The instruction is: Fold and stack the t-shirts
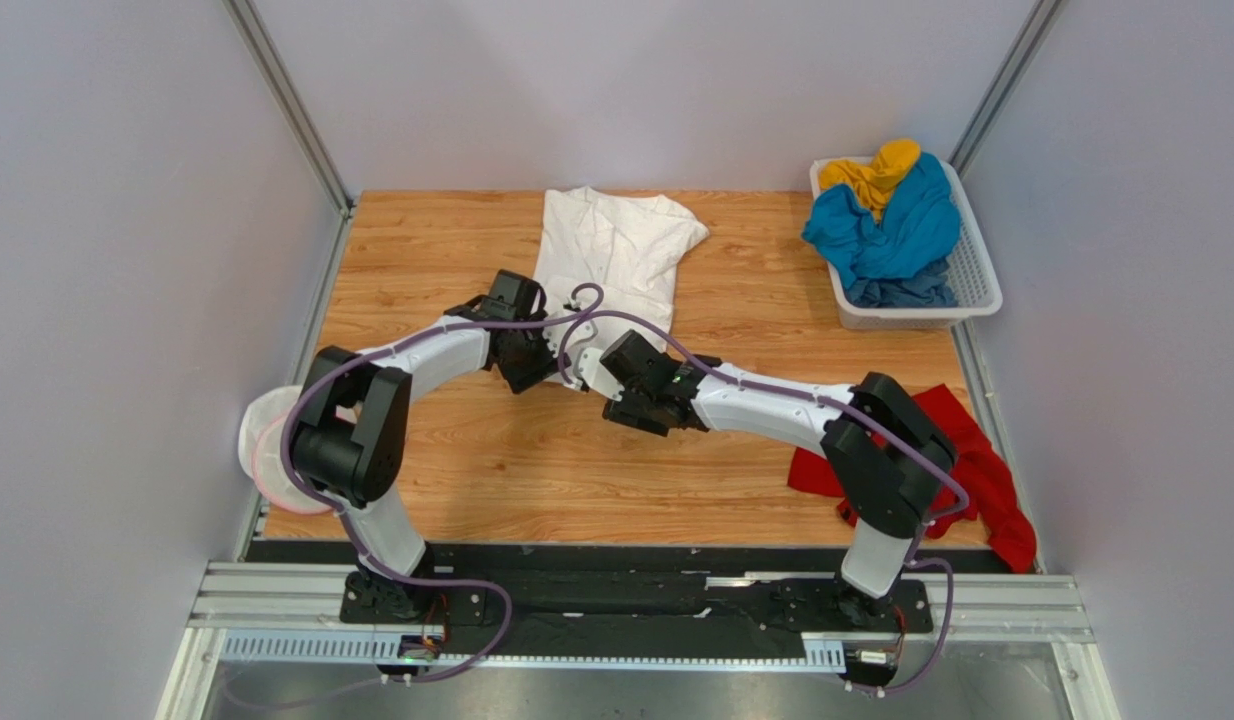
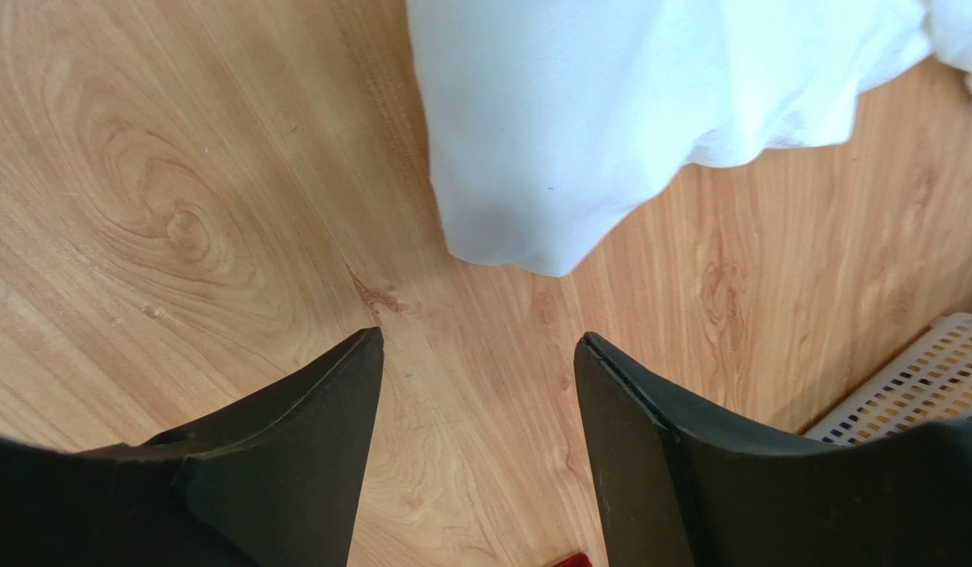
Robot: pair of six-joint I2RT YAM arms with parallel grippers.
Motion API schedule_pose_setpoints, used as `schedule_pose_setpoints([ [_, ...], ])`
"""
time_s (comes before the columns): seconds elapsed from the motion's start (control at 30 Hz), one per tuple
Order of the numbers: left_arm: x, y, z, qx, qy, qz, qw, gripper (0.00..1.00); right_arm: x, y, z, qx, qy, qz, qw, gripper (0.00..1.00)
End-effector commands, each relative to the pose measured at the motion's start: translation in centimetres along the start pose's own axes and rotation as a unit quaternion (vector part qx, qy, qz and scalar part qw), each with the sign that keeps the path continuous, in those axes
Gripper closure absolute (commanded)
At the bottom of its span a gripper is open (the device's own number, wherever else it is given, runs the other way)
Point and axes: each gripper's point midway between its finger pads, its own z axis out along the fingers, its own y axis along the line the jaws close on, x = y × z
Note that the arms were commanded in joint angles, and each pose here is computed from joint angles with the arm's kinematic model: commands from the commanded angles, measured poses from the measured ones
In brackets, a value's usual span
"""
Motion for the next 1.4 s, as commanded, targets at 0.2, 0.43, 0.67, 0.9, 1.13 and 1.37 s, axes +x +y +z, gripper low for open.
schedule_pose_setpoints([
  [0.2,-1.2,0.9,0.3,0.011,-0.028,0.009,1.000,0.43,-2.3,-0.3,2.4,0.004,-0.012,-0.009,1.000,0.37],
  [0.43,-1.0,0.5,0.1,0.019,-0.025,0.010,0.999,0.44,-3.3,-0.8,2.9,0.010,-0.017,-0.016,1.000,0.38],
  [0.67,-0.9,0.1,0.4,0.032,-0.023,0.007,0.999,0.45,-3.9,-1.7,3.0,0.024,-0.024,-0.028,0.999,0.37],
  [0.9,-1.0,0.1,0.4,0.034,-0.023,0.004,0.999,0.47,-3.4,-1.8,4.9,0.015,-0.017,-0.031,0.999,0.38],
  [1.13,-0.8,-0.2,0.4,0.044,-0.017,0.004,0.999,0.59,-3.0,-2.2,7.0,0.010,-0.005,-0.034,0.999,0.53],
  [1.37,-0.3,-1.1,0.2,0.062,-0.008,0.002,0.998,0.94,-2.3,-2.0,6.7,0.004,0.005,-0.034,0.999,0.87],
])
